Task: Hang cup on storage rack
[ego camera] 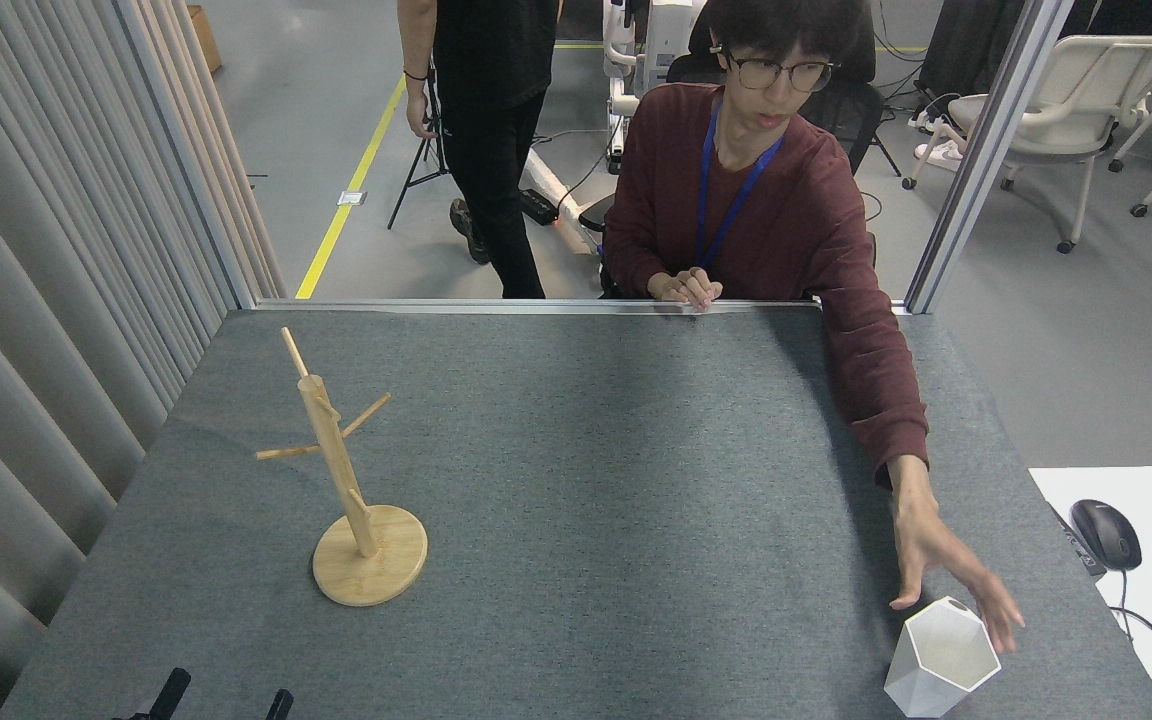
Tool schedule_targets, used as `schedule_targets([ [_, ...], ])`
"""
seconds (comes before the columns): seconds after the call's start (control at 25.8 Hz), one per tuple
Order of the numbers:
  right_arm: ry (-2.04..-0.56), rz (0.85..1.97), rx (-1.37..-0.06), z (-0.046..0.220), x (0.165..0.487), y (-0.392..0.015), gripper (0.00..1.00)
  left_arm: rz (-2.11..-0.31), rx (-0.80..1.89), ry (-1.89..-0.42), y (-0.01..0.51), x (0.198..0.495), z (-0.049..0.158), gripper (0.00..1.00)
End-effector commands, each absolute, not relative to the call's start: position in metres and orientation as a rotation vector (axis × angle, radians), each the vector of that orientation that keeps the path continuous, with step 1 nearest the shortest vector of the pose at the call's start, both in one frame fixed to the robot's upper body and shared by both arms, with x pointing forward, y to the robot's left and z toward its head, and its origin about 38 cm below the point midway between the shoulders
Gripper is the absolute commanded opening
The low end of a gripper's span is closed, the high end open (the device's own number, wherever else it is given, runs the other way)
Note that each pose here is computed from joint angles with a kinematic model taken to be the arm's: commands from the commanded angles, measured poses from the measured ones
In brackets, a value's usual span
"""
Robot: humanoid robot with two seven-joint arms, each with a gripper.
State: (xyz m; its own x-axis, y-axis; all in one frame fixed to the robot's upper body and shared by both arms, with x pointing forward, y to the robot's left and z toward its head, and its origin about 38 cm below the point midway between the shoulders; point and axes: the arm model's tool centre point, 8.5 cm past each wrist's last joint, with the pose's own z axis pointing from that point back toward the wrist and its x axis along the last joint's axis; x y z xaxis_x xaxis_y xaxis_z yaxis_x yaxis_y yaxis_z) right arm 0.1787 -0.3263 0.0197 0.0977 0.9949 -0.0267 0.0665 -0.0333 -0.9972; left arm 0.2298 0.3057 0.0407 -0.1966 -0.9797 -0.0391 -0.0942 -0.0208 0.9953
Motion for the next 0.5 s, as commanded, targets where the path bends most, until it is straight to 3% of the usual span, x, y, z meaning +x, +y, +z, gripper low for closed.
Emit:
schedule_targets([
  [0.0, -1.171, 1.127, -1.324, 0.019, 0.179, -0.326, 1.0, -1.335, 1.198, -1.409, 0.306, 0.229, 0.04, 0.99],
  [0.23, -1.13, 1.107, -1.323, 0.01, 0.183, -0.331, 1.0, -1.324, 1.202, -1.389, 0.307, 0.23, 0.037, 0.99],
  [0.47, -1.088, 1.094, -1.315, -0.003, 0.211, -0.336, 1.0, -1.315, 1.205, -1.369, 0.309, 0.229, 0.034, 0.99],
])
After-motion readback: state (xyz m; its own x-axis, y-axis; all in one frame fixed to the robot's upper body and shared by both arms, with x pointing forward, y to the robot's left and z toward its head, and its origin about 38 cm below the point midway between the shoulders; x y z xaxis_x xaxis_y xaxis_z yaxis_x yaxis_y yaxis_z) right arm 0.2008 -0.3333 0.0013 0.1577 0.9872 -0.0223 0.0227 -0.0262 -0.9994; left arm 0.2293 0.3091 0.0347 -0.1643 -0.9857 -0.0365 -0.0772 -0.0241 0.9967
